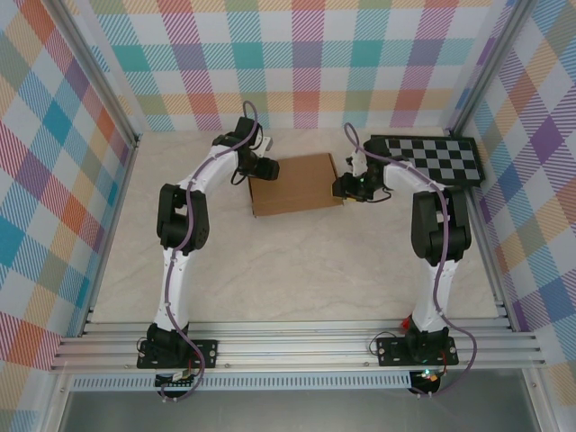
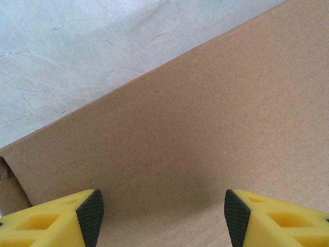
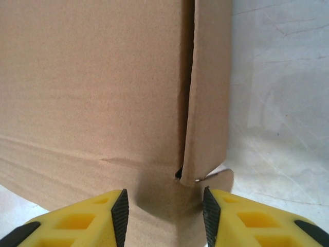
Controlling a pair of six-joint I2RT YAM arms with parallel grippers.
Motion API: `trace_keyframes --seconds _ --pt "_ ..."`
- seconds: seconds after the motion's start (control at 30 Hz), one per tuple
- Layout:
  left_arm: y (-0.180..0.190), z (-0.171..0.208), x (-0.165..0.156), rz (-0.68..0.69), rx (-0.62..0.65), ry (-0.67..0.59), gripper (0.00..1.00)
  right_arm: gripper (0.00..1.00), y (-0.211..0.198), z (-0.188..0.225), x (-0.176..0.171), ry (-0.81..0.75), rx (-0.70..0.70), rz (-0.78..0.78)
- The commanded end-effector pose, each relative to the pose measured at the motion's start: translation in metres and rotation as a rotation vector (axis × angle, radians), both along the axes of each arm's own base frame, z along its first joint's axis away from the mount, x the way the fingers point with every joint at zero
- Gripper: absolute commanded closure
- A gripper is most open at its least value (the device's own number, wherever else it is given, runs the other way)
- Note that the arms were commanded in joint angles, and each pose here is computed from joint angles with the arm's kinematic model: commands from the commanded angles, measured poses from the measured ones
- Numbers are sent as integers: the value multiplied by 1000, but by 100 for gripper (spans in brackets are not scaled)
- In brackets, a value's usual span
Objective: Fold the paper box
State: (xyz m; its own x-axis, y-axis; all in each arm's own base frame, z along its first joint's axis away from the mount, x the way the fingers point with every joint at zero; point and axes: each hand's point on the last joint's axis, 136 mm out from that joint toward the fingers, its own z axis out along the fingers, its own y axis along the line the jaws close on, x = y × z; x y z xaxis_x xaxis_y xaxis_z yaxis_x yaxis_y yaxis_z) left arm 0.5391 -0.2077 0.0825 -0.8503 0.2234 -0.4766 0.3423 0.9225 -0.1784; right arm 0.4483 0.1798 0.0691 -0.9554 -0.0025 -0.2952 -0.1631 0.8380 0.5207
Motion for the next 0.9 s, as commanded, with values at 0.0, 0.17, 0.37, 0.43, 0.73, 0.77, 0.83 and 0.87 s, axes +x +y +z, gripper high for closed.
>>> trace_keyframes --seconds 0.0,0.17,0.37,0.43,0.73,0.77,0.83,0.87 --pt "-6 -18 -26 -19 -30 118 33 49 2 -17 2 10 -28 0" --pt "-6 -18 -25 -19 -35 117 33 51 9 -21 3 33 25 -17" --pt "-7 -19 -25 -14 -43 123 33 62 19 -12 -2 80 106 -38" --pt "-7 -20 -26 -12 -41 126 33 68 21 -10 -4 99 129 -48" --pt "-8 -18 -25 -14 -43 122 33 67 9 -5 5 -79 -7 29" --pt "-7 -18 -25 -11 -44 122 33 67 8 -7 6 -102 -22 46" --pt "-8 -19 -25 -14 -45 126 33 67 11 -9 7 -144 -12 78" --pt "-8 -21 -25 -13 -44 127 33 68 12 -12 7 -154 -11 85"
